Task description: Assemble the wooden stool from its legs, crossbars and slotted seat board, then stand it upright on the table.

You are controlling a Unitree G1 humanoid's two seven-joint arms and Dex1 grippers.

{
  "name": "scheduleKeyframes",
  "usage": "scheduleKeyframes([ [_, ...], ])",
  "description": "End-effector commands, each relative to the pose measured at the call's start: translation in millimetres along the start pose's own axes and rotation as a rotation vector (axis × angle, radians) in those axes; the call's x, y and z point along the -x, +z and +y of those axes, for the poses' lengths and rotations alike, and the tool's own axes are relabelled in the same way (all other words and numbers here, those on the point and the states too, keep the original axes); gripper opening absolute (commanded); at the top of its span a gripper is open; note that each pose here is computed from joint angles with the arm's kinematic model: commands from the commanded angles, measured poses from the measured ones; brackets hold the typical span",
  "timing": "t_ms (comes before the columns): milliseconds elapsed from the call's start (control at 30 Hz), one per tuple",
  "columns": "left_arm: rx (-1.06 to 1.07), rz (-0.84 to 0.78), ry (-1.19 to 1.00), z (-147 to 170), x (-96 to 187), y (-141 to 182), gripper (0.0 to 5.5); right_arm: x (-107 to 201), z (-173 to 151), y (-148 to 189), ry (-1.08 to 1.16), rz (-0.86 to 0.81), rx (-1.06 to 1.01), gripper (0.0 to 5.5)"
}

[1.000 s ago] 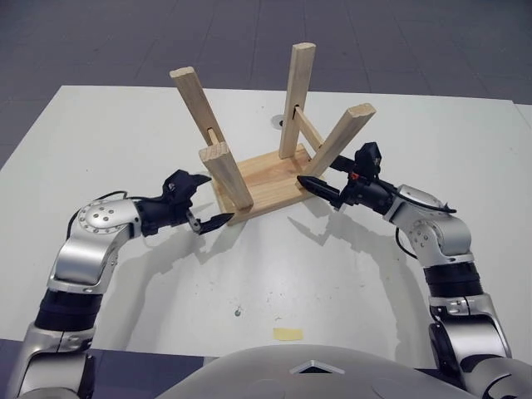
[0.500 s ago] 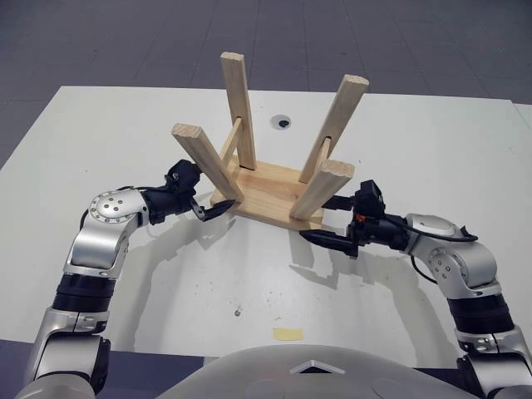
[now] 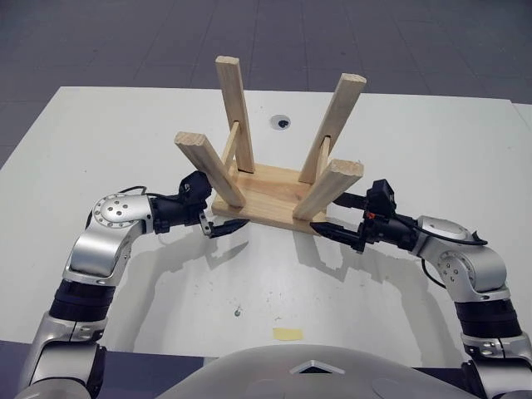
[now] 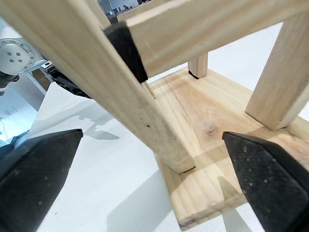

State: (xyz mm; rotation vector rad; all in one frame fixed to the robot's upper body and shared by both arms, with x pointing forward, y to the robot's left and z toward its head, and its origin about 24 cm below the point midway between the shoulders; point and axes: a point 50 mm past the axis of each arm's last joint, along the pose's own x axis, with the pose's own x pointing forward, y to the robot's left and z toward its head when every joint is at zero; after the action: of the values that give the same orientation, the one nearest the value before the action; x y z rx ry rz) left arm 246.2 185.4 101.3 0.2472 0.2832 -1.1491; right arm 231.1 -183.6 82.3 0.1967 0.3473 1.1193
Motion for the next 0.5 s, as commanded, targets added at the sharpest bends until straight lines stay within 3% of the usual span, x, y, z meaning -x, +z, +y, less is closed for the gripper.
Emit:
scheduleKeyframes([
  [33, 0.034, -0.030, -0.055, -6.9, 0.8, 9.7, 5.38, 1.0, -2.7, 5.2, 0.006, 0.000, 0.009, 5.40],
  [233, -0.016, -0.027, 0.110, 16.1, 4.6, 0.7, 5.38, -3.2, -3.3, 6.5, 0.037, 0.021, 0.030, 5.40],
  [433, 0.007, -0.080, 0.115, 25.7, 5.5, 2.5, 5.38, -5.3, -7.8, 13.0, 0.069, -0.001, 0.026, 5.40],
  [500, 0.011, -0.068, 0.088, 25.8, 3.2, 0.0, 5.06, -6.6, -10.9, 14.9, 0.076, -0.016, 0.018, 5.05],
])
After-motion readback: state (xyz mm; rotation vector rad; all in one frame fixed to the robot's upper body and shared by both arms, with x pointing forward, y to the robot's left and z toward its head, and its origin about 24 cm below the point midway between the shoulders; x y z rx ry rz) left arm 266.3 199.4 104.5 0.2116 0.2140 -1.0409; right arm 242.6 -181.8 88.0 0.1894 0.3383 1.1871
